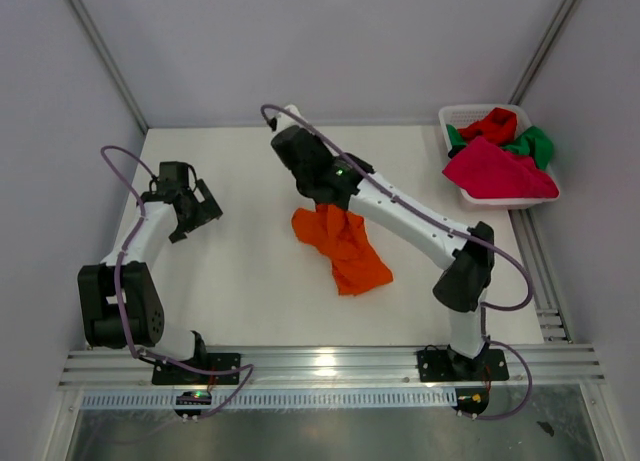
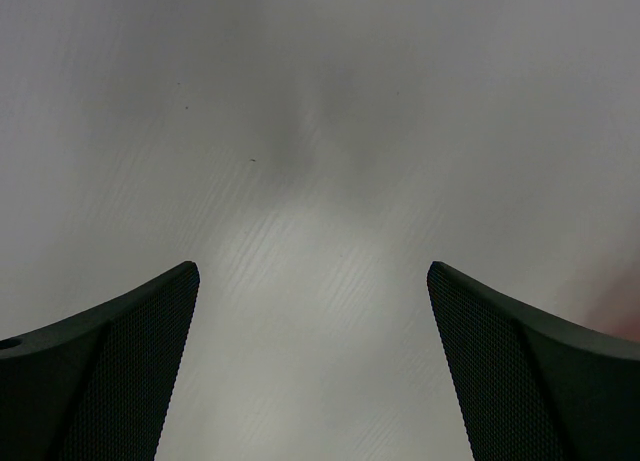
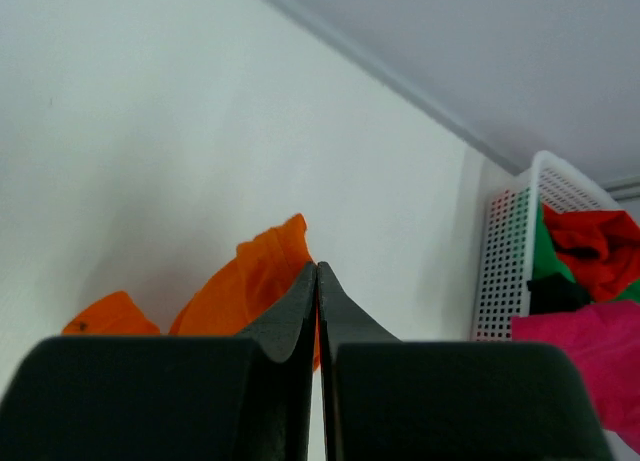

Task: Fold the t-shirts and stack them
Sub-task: Flatten out the tshirt

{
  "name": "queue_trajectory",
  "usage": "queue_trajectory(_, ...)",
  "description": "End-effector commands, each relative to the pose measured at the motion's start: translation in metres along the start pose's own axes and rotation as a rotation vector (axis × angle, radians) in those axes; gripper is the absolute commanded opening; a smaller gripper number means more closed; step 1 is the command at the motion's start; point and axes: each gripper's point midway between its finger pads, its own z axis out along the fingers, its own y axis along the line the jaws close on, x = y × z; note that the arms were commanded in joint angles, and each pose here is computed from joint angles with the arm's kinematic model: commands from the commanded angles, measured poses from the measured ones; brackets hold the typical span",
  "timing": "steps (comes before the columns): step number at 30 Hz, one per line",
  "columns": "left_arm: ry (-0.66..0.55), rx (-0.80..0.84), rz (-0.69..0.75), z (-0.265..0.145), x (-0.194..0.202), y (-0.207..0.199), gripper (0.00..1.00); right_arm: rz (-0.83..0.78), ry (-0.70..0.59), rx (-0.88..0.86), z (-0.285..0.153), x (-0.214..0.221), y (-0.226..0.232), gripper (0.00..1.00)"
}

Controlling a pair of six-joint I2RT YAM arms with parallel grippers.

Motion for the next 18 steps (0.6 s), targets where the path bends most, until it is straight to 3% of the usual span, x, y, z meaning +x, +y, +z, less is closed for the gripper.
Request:
queue_trajectory(1, -0.022, 0.016, -0.008, -0.003, -0.012, -0.006, 0.99, 0.203, -0.176, 0.165, -0.052, -0.068, -0.102, 0.03)
queue_trajectory(4, -0.02, 0.015, -0.008, -0.002, -0.012, -0.006, 0.99, 0.295, -0.241, 0.232, -0.073, -0.089, -0.149, 0.03)
queue_trajectory(8, -0.018, 0.012, -0.009, -0.002, -0.012, -0.006, 0.99, 0.289, -0.274, 0.361, -0.101, -0.1, -0.195, 0.03)
queue_trajectory(13, -0.007, 0.011, -0.011, 0.002, -0.011, -0.006, 0.99, 0.392, -0.418, 0.49, -0.165, -0.135, -0.253, 0.04)
queue_trajectory(15, 0.001, 0.009, -0.012, 0.003, -0.01, -0.007, 0.99, 0.379, -0.442, 0.503, -0.178, -0.139, -0.262, 0.09)
queue_trajectory(17, 0.002, 0.012, -0.013, 0.004, -0.011, -0.008, 0.99, 0.327, -0.387, 0.502, -0.159, -0.128, -0.251, 0.11)
queue_trajectory(18, 0.001, 0.017, -0.012, 0.004, -0.011, -0.009, 0.99, 0.312, -0.323, 0.453, -0.139, -0.111, -0.23, 0.24)
